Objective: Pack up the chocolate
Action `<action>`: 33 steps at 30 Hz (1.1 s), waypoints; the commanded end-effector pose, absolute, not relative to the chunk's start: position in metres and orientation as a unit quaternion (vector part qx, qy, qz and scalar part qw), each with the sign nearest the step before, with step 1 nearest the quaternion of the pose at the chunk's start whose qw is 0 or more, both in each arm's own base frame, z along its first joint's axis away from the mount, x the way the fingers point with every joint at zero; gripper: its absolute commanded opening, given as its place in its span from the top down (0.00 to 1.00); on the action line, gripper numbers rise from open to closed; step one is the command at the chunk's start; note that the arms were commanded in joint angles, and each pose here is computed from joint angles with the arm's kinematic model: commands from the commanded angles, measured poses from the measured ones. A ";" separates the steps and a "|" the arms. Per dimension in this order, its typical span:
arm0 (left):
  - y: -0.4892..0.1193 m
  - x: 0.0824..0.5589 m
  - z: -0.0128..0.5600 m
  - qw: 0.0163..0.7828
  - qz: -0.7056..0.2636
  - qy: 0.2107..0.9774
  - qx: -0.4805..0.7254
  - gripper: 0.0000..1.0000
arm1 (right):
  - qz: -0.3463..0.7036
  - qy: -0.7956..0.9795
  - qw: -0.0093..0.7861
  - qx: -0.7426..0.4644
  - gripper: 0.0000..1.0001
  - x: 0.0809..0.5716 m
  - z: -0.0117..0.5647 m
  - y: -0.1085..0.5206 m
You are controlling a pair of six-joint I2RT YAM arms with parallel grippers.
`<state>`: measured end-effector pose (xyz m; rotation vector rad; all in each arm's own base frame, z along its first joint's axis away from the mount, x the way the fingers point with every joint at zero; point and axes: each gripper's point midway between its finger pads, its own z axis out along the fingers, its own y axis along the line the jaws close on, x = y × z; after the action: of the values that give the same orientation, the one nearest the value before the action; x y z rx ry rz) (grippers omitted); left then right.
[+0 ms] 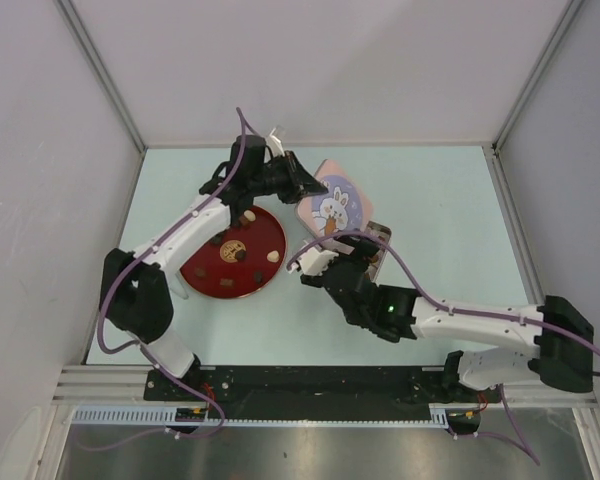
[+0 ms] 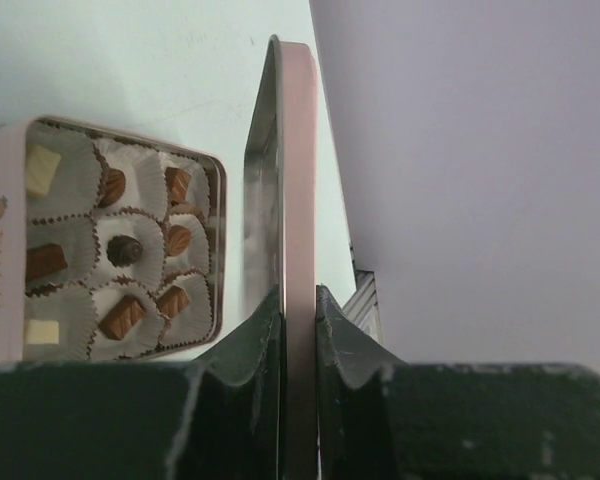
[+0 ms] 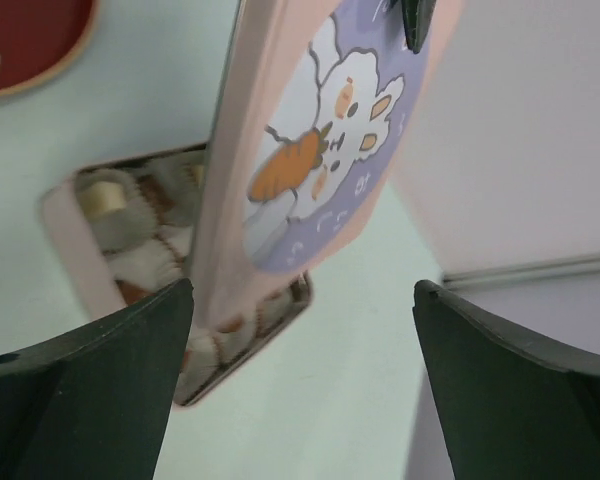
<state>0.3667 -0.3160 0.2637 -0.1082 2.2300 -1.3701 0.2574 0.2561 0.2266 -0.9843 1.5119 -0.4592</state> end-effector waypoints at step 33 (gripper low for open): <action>-0.401 0.377 0.273 0.272 -0.620 0.734 -0.051 1.00 | 0.415 0.786 0.411 0.200 0.03 0.335 0.186 0.125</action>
<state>0.3766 -0.3852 0.2674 -0.1132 2.0552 -1.5907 0.3258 0.1365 0.1848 0.3985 2.0457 1.0272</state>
